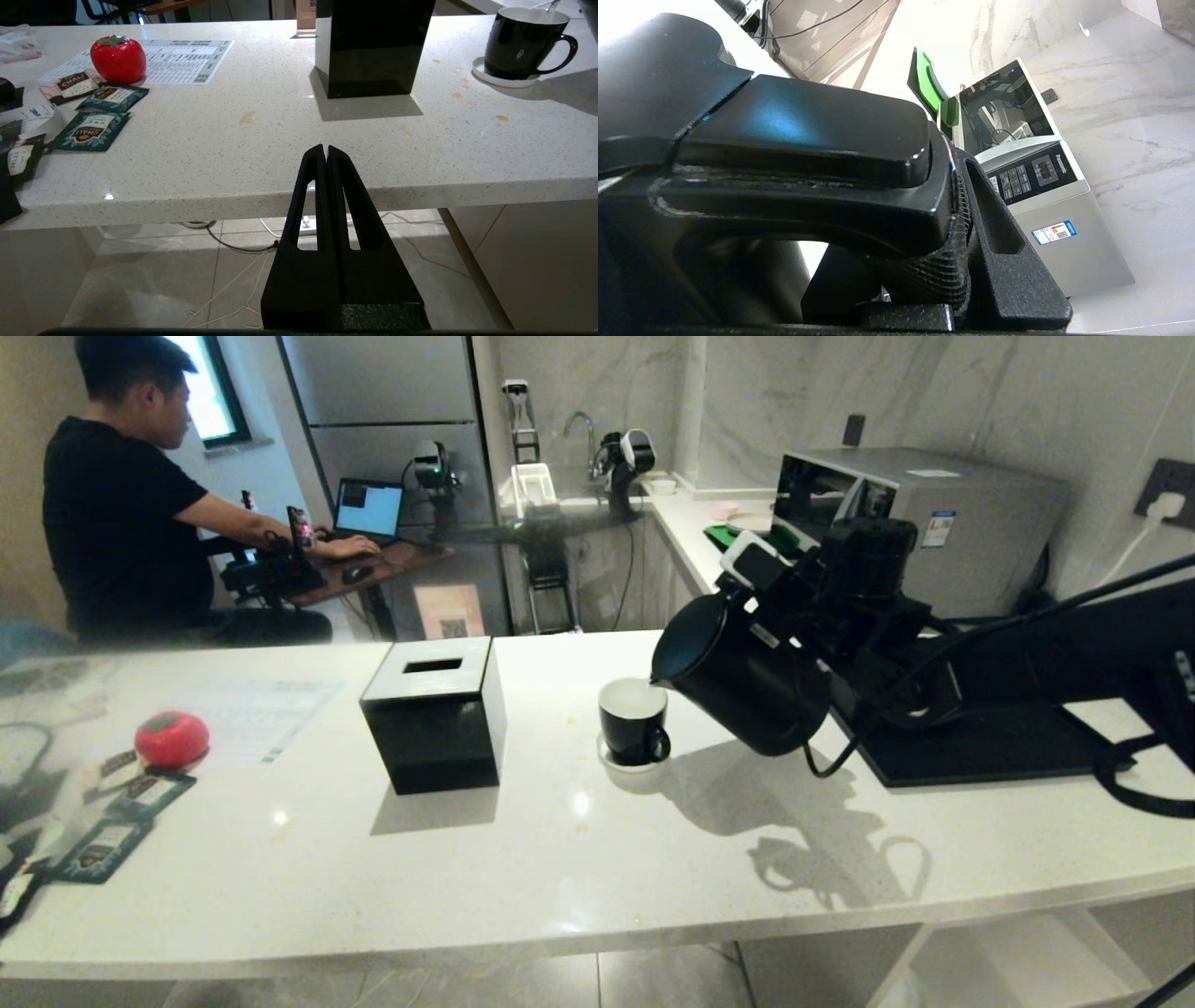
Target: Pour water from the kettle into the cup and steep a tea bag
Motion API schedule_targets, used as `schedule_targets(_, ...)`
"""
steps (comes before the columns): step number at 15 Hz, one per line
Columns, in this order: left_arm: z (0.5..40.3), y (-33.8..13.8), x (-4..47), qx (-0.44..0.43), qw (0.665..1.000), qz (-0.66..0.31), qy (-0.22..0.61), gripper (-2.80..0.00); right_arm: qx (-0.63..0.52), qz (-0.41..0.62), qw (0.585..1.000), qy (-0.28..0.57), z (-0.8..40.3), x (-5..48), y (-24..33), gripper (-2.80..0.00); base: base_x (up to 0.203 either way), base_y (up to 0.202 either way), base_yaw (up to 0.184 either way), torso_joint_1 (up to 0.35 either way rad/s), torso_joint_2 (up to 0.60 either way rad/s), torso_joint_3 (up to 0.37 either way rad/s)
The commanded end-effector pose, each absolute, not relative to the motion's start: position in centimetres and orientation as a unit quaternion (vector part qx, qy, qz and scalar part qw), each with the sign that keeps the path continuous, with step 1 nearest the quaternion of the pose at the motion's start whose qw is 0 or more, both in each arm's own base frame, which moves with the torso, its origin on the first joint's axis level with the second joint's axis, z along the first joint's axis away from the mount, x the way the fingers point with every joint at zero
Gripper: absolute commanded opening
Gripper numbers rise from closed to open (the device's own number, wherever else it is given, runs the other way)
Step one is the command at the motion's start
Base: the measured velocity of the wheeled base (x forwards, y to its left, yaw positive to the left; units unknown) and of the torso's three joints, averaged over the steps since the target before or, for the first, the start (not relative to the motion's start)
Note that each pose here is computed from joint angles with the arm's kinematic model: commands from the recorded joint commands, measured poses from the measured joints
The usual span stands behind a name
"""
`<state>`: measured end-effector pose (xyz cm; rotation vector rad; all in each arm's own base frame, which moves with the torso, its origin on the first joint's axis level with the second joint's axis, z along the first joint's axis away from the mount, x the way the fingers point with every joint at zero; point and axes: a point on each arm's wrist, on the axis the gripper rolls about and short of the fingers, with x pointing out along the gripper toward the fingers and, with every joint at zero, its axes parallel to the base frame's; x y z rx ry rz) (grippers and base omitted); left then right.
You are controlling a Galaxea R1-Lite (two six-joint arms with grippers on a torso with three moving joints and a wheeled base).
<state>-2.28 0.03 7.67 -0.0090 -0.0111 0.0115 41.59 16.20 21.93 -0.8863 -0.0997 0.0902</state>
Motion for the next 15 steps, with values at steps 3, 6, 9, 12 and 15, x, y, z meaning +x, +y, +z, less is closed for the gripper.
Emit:
schedule_targets(3,7.67,0.03,-2.28,-0.005,1.000,0.006,-0.006,-2.80,-0.430,0.042,0.900,-0.050,21.95,41.55,16.20,-2.80,0.000,0.000,0.000,0.000,0.00,0.000)
schedule_targets(6,7.67,0.03,-2.28,-0.005,1.000,0.006,-0.006,-2.80,-0.430,0.042,0.900,-0.050,21.91,41.55,16.20,-2.80,0.000,0.000,0.000,0.000,0.00,0.000)
schedule_targets(9,7.67,0.03,-2.28,-0.005,1.000,0.006,-0.006,-2.80,-0.431,0.042,0.900,-0.049,21.88,41.54,16.20,-2.80,0.000,0.000,0.000,0.000,0.00,0.000)
schedule_targets(12,7.67,0.03,-2.28,-0.005,1.000,0.006,-0.006,-2.80,-0.430,0.042,0.900,-0.050,21.88,41.54,16.20,-2.80,0.000,0.000,0.000,0.000,0.00,0.000)
schedule_targets(15,7.67,0.03,-2.28,-0.005,1.000,0.006,-0.006,-2.80,-0.431,0.043,0.900,-0.048,21.80,41.53,16.19,-2.80,0.000,0.000,0.000,0.000,0.00,0.000)
